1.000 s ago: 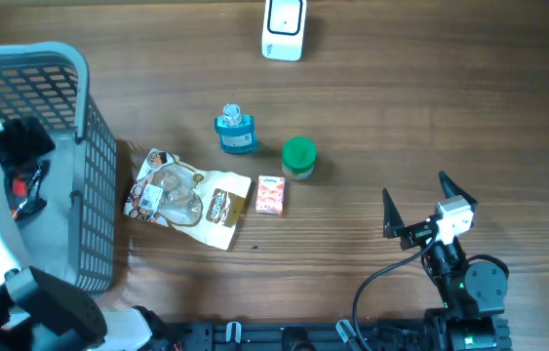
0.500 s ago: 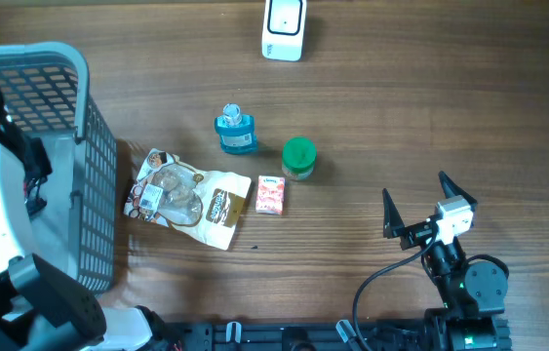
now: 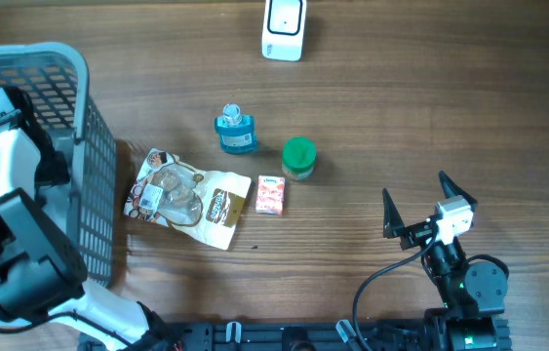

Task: Scan the item barcode
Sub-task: 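Reach the left gripper into the basket and grasp the black hex-wrench package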

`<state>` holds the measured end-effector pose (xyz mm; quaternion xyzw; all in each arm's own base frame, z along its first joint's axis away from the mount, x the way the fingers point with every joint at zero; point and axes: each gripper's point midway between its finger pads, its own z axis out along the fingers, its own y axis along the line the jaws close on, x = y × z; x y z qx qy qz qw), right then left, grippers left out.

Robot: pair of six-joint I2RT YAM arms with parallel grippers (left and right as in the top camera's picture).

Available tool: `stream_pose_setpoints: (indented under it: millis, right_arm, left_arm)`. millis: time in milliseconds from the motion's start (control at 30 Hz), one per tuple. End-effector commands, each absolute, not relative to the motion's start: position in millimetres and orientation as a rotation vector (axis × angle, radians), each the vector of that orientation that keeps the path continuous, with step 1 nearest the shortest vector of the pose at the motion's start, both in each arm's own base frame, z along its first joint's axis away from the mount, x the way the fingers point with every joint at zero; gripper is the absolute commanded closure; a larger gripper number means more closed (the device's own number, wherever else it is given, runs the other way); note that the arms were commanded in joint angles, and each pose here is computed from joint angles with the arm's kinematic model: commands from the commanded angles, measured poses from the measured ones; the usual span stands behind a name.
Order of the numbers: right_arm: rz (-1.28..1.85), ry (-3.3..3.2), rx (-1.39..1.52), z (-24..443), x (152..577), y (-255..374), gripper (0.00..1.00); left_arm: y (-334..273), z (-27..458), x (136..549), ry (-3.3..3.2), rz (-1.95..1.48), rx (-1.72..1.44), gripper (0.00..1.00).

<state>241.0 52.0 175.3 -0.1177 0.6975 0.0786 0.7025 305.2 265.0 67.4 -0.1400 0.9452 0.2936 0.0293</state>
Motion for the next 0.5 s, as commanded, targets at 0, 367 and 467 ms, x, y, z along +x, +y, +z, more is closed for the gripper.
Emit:
stream_pose_setpoints:
  millis: [0,367,467]
  right_arm:
    - [0.179,1.546,-0.25,177,241,51,0.0]
    - [0.178,1.546,-0.25,177,241,51,0.0]
    - [0.179,1.546,-0.25,177,241,51,0.0]
  left_arm:
    - [256,46,311,2.95,0.768,-0.401,0.0]
    - [267,43,303,2.954,0.777,-0.447,0.35]
    - [270,46,302,2.949,0.819,-0.453,0.47]
